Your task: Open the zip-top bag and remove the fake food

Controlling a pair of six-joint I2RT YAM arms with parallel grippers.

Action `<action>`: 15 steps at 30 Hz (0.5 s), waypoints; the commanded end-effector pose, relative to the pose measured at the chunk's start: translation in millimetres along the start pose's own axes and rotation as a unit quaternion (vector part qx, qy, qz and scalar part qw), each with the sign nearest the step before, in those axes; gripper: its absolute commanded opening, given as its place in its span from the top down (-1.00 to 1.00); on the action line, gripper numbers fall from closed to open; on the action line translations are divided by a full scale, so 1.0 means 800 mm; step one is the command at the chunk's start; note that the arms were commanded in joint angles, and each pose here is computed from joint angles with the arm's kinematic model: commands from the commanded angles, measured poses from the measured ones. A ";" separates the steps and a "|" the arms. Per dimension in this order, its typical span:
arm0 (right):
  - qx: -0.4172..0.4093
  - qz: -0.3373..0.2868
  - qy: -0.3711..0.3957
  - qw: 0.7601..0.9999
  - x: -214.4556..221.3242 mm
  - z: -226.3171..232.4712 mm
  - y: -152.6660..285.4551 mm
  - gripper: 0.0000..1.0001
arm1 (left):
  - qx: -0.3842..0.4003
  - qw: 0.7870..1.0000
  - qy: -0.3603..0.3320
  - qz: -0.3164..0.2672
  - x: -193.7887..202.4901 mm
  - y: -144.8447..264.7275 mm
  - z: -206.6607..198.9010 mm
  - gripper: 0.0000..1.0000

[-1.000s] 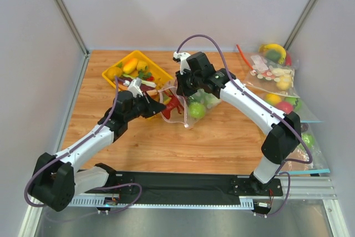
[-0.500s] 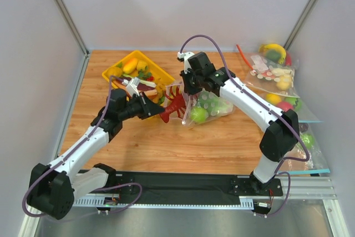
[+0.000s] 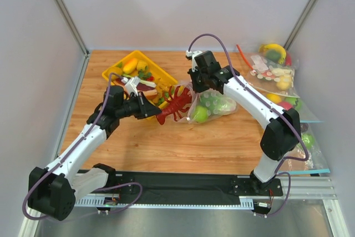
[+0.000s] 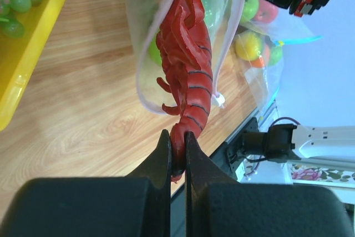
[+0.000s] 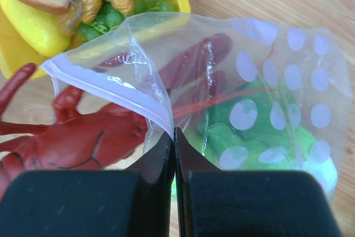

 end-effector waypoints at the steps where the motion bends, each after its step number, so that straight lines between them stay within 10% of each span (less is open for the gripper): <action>1: 0.031 -0.005 -0.006 0.999 0.000 -0.026 0.011 0.99 | 0.026 0.999 -0.045 -0.005 -0.009 0.016 -0.022 1.00; 15: 0.034 0.003 -0.070 0.997 0.024 -0.083 0.003 0.99 | 0.104 0.991 -0.080 0.030 -0.016 0.033 -0.050 1.00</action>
Point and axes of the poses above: each gripper's point midway between its finger pads, its own y axis back along the fingers, its own z axis along the line the jaws close on, x = y × z, the point moved 7 cm from there along y, back along the fingers, and after that the axes turned 13 degrees about y, right-handed, at the moved point
